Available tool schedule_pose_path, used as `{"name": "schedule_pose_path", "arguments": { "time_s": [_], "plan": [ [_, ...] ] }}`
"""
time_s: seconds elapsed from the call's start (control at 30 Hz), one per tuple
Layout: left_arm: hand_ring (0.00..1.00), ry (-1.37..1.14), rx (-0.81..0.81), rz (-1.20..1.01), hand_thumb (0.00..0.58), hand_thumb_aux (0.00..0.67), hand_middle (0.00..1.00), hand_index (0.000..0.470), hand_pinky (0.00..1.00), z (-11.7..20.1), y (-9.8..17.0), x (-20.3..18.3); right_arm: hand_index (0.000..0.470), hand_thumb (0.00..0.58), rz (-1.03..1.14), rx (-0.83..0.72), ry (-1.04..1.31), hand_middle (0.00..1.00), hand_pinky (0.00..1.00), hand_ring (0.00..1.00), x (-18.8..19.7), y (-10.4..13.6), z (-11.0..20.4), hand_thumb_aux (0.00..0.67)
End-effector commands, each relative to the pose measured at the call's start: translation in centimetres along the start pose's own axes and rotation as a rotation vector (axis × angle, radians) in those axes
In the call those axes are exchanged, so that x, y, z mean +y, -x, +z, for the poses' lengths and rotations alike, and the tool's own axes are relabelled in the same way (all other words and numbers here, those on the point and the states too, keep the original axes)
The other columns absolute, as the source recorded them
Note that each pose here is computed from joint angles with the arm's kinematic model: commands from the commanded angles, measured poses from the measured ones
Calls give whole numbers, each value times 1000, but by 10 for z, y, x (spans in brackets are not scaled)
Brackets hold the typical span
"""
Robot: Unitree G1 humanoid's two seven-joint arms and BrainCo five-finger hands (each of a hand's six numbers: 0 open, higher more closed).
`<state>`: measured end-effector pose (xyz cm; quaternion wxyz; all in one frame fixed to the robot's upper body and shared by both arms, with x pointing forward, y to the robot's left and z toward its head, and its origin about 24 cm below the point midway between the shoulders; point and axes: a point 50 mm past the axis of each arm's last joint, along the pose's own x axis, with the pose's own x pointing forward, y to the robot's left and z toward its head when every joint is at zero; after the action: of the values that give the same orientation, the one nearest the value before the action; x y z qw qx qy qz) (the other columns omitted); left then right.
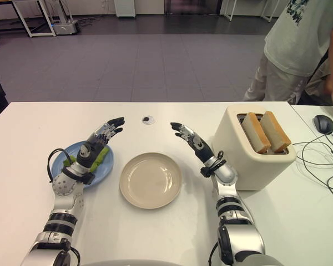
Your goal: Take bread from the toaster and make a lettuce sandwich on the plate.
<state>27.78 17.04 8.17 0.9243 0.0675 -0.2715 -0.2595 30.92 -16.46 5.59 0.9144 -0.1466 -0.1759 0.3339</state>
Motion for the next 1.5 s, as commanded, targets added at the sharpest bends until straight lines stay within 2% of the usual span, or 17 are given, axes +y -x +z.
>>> {"name": "schedule_pose_path", "arguments": {
  "time_s": [0.03, 0.17, 0.33, 0.57, 0.67, 0.8, 0.9, 1.0, 1.03, 1.13, 1.23, 1.27, 1.3, 1.33, 1.37, 1.4, 1.5],
  "plan": [
    [0, 2, 23, -19, 0, 0, 0, 0, 0, -3, 0, -5, 0, 0, 114, -201, 191, 0, 0, 0, 4, 7, 52, 0],
    [0, -4, 30, -16, 0, 0, 0, 0, 0, -3, 2, -7, 0, 0, 32, -345, 379, 0, 0, 0, -33, 23, 146, 0],
    [0, -8, 37, -16, 0, 0, 0, 0, 0, -5, 0, -7, 0, 0, -249, -75, 728, 0, 0, 0, -107, 68, 189, 0],
    [0, -17, 49, -17, 0, 0, 0, 0, 0, -8, 1, -7, 0, 0, -423, 607, 1137, 0, 0, 0, -174, 128, 166, 0],
    [0, -19, 49, -18, 0, 0, 0, 0, 0, -8, 1, -6, 0, 0, -387, 753, 1136, 0, 0, 0, -178, 142, 148, 0],
    [0, -21, 50, -19, 0, 0, 0, 0, 0, -8, 1, -6, 0, 0, -335, 800, 1092, 0, 0, 0, -173, 144, 135, 0],
    [0, -23, 50, -20, 0, 0, 0, 0, 0, -8, 2, -6, 44, 104, -283, 839, 1050, 0, 0, 0, -167, 146, 124, 63],
    [0, -25, 51, -21, 0, 0, 0, 0, 0, -8, 2, -6, 65, 148, -248, 849, 999, 0, 0, 0, -161, 144, 115, 92],
    [0, -26, 51, -22, 0, 0, 0, 0, 0, -8, 2, -6, 103, 227, -241, 855, 987, 0, 0, 0, -160, 143, 113, 147],
    [0, -28, 51, -24, 0, 0, 0, 0, 0, -8, 2, -6, 160, 328, -218, 884, 961, 0, 0, 0, -158, 144, 107, 229],
    [0, -35, 19, 3, 0, 0, 0, 0, 0, -3, 1, -2, 267, 472, -187, 886, 928, 0, 0, 0, -153, 143, 101, 381],
    [0, -38, 1, 23, 0, 0, 0, 0, 0, 0, 1, 1, 275, 480, -177, 881, 917, 0, 0, 0, -152, 141, 100, 391],
    [0, -39, -15, 41, 0, 0, 0, 0, 0, 2, 1, 4, 323, 523, -169, 874, 908, 0, 0, 0, -150, 139, 98, 460],
    [0, -39, -24, 53, 0, 0, 0, 0, 0, 4, 1, 6, 339, 535, -162, 866, 900, 0, 0, 0, -149, 137, 97, 483],
    [0, -40, -26, 57, 0, 0, 0, 0, 0, 4, 2, 7, 389, 563, -158, 851, 893, 0, 0, 0, -147, 135, 97, 554],
    [0, -41, -27, 59, 0, 0, 0, 0, 0, 5, 2, 7, 470, 580, -160, 830, 890, 0, 0, 0, -146, 133, 98, 670],
    [0, -45, -29, 62, 0, 0, 0, 0, 0, 6, 2, 7, 470, 580, -242, 749, 879, 0, 0, 0, -152, 125, 109, 670]
  ]
}}
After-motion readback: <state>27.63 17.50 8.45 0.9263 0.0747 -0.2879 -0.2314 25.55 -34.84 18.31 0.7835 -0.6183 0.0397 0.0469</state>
